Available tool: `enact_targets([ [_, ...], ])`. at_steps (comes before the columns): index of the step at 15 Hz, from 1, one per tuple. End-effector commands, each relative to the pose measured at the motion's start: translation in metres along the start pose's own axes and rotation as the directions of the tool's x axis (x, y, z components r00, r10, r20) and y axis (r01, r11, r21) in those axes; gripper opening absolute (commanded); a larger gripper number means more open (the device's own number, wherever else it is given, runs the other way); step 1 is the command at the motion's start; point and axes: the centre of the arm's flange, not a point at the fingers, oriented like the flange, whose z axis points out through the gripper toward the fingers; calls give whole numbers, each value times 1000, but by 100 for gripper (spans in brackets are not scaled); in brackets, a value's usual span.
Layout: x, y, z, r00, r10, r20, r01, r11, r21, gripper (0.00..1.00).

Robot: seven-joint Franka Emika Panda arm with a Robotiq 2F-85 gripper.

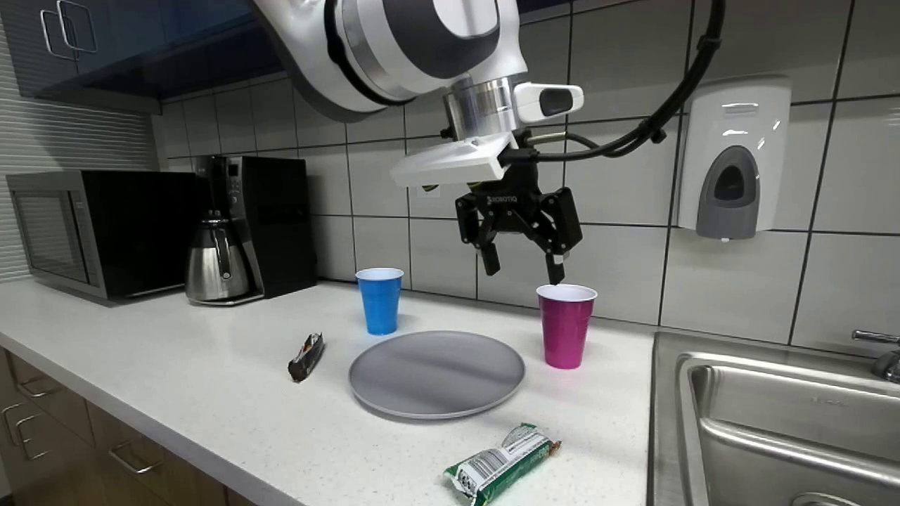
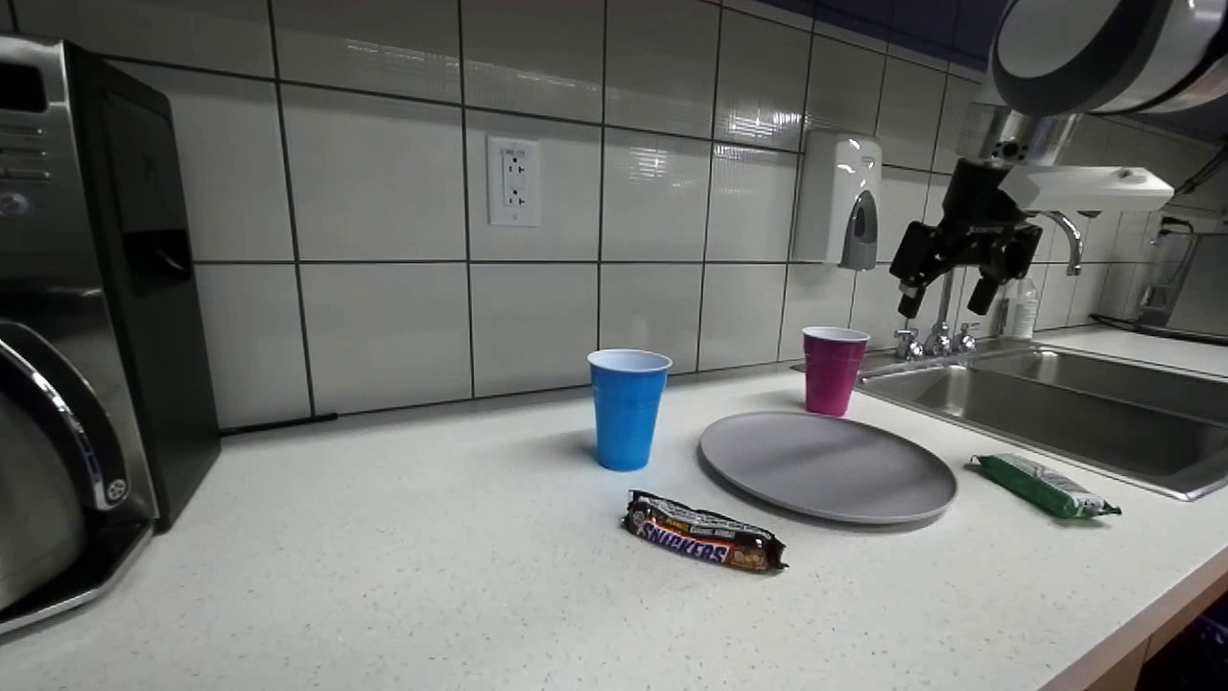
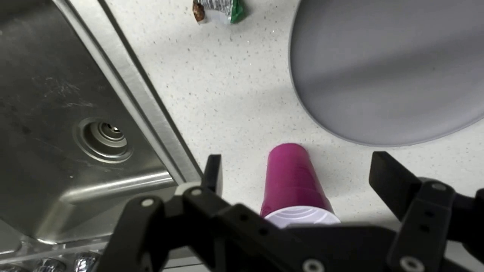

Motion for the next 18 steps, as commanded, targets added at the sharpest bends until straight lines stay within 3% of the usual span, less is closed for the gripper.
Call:
enact_targets([
  [1,-30,6,-5,999,48,-2,-48,998,-29,100],
  [10,-71,19,33,986,162,26,-159,984,-84,100],
  [18,-92,21,51,981,189,47,-187,982,-40,100],
])
